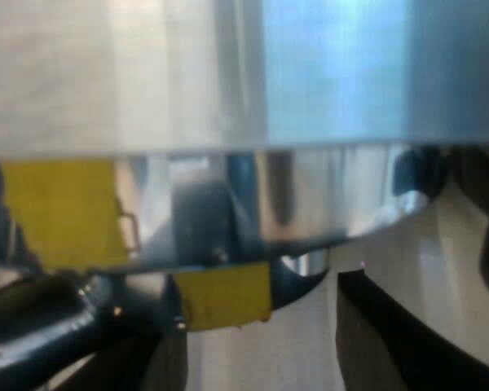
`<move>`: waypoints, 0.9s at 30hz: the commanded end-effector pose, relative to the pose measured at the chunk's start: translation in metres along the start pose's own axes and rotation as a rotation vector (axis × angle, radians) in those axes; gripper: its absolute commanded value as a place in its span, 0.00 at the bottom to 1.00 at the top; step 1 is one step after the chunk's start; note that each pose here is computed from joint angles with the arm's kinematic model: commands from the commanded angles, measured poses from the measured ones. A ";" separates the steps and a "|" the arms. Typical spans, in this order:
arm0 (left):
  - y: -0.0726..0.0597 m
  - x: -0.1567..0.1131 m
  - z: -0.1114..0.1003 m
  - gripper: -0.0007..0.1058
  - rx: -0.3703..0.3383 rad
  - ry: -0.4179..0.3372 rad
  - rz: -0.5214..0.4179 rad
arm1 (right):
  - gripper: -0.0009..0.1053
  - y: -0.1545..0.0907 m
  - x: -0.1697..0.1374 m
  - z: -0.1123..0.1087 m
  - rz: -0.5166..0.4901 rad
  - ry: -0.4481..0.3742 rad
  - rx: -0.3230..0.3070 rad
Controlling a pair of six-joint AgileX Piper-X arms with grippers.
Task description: Put the handle in the coffee machine
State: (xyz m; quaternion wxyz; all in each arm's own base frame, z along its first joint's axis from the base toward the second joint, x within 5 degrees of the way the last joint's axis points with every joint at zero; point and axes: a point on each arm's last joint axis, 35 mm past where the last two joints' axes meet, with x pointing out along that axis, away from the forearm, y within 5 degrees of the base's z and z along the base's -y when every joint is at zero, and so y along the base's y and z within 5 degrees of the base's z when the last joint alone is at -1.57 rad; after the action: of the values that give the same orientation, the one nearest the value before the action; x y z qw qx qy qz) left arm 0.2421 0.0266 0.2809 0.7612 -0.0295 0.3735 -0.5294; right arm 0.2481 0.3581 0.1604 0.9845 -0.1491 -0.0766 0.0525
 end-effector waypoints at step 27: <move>-0.026 -0.002 0.028 0.01 0.108 -0.051 -0.045 | 0.44 -0.005 0.006 0.031 0.029 -0.123 0.041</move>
State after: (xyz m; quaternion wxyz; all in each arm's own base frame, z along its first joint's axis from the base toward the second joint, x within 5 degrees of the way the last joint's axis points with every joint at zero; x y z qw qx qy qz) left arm 0.2324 -0.0006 0.3029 0.7353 -0.0334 0.3447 -0.5826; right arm 0.2498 0.3600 0.1623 0.9778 -0.1773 -0.0872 0.0698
